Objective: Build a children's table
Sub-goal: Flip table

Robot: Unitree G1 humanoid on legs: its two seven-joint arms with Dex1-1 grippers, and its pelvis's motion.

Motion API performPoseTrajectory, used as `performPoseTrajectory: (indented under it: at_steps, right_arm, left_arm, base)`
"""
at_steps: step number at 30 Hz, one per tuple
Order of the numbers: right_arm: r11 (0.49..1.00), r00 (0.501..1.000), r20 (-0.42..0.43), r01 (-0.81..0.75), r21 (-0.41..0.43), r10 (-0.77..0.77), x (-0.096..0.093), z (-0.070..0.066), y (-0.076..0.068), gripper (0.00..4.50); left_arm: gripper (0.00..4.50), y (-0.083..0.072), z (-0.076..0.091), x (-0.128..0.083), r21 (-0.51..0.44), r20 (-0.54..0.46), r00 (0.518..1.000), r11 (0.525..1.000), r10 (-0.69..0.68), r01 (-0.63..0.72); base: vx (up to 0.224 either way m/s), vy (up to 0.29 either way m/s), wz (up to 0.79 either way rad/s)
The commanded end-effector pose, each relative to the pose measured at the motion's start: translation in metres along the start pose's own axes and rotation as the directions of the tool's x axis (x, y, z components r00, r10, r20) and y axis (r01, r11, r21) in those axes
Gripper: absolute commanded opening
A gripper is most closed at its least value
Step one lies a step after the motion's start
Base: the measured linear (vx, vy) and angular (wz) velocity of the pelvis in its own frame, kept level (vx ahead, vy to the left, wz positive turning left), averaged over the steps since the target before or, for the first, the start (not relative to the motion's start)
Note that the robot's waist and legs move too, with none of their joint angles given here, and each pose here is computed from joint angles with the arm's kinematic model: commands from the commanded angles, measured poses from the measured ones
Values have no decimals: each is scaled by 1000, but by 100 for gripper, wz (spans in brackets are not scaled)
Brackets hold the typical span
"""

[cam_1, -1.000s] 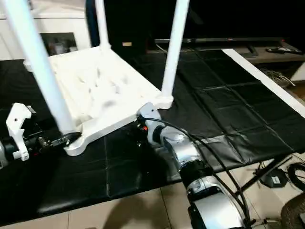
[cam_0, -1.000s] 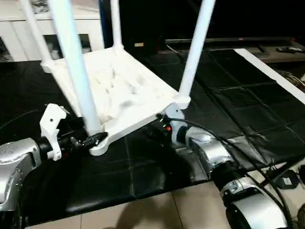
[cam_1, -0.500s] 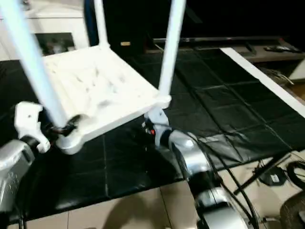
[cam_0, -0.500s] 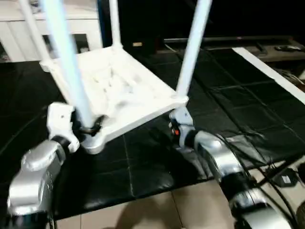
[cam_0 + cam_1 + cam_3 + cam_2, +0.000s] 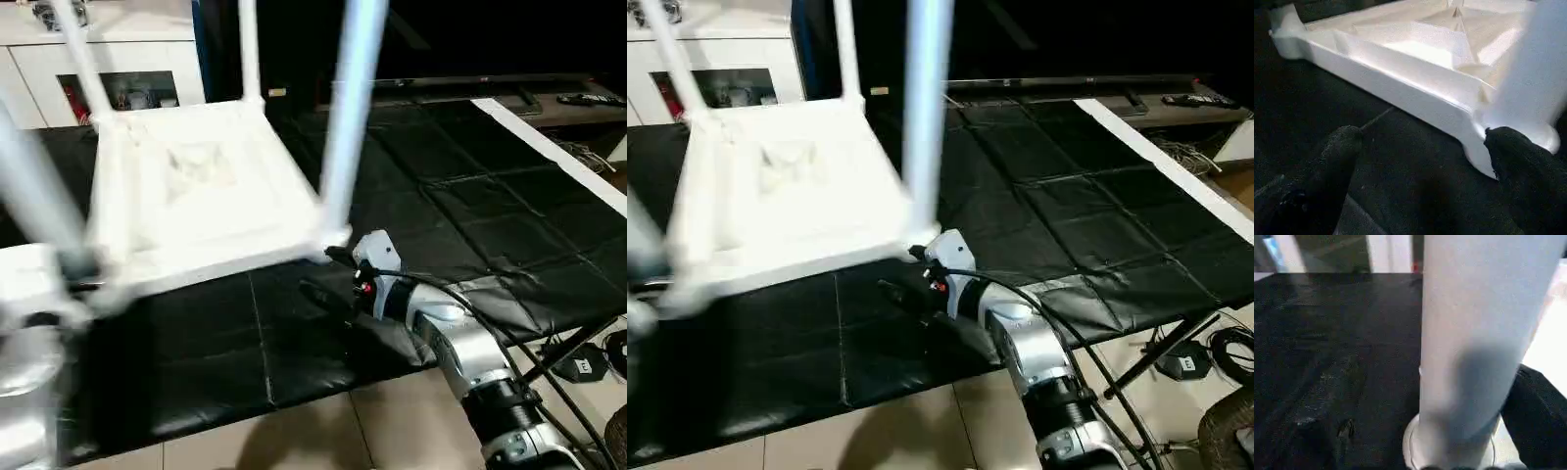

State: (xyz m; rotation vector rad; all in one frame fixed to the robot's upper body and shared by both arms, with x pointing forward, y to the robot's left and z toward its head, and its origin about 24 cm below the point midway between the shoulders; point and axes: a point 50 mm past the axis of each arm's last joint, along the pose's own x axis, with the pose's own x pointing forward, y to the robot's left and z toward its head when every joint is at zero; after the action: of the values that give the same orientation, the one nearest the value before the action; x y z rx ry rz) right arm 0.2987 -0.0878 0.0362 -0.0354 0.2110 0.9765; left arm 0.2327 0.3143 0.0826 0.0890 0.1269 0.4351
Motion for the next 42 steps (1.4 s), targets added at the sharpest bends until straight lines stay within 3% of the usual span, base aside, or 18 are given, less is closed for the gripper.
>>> performPoseTrajectory:
  at_steps: [1, 3, 7, 12, 17, 18, 20, 22, 25, 27, 30, 32, 37, 42]
  right_arm:
    - [1000, 1000, 16, -20, -24, 20, -2, 8, 1, 450]
    - [999, 1000, 17, -26, -20, 26, -3, 9, 2, 450]
    - [999, 999, 8, -33, -26, 33, -4, 9, 1, 450]
    - [999, 999, 4, -34, -34, 34, -5, 9, 2, 450]
    - [998, 999, -2, -49, -47, 49, -5, 10, 4, 450]
    - [998, 999, -3, -50, -49, 50, -5, 10, 5, 450]
    - [997, 999, -1, -54, -54, 54, -6, 12, 5, 450]
    - [997, 998, -3, -59, -53, 59, -6, 12, 5, 450]
    - [997, 998, -10, -62, -55, 61, -7, 11, 5, 450]
    - [996, 998, -13, -62, -58, 61, -7, 11, 5, 450]
    - [997, 999, -14, -52, -58, 51, -6, 10, 4, 450]
    - [997, 999, -16, -50, -56, 50, -4, 10, 5, 450]
    - [998, 999, -6, -51, -47, 51, -2, 11, 7, 450]
    - [999, 1000, 16, -26, -39, 27, 0, 13, 7, 450]
  left_arm:
    - [443, -8, 2, -2, -12, 16, 998, 998, -62, 62]
    - [443, -14, 4, -4, -21, 45, 994, 995, -97, 98]
    - [443, -37, 2, -18, 89, 57, 956, 955, -287, 282]
    - [443, -41, -4, -28, 151, 60, 933, 927, -355, 343]
    - [443, -59, -12, -43, 215, 0, 814, 795, -581, 567]
    - [443, -59, -13, -42, 218, -10, 814, 794, -580, 568]
    - [443, -50, -12, -33, 206, -1, 881, 862, -473, 463]
    - [443, -50, -11, -33, 215, 1, 882, 861, -471, 460]
    - [443, -54, -14, -38, 255, -21, 839, 808, -544, 531]
    - [443, -51, -15, -37, 252, -24, 855, 825, -518, 506]
    - [443, -44, -10, -26, 191, 12, 904, 888, -428, 418]
    - [443, -46, -1, -18, 90, 51, 919, 918, -391, 386]
    - [443, -57, 3, -11, 13, 70, 921, 924, -382, 383]
    - [404, -62, 0, -10, -53, 57, 939, 938, -339, 342]
  base:
    - [0, 0, 0]
    - [0, 0, 0]
    - [0, 0, 0]
    - [0, 0, 0]
    - [0, 0, 0]
    - [0, 0, 0]
    - [0, 0, 0]
    - [0, 0, 0]
    - [0, 0, 0]
    - [0, 0, 0]
    - [0, 0, 0]
    - [0, 0, 0]
    - [0, 0, 0]
    - [0, 0, 0]
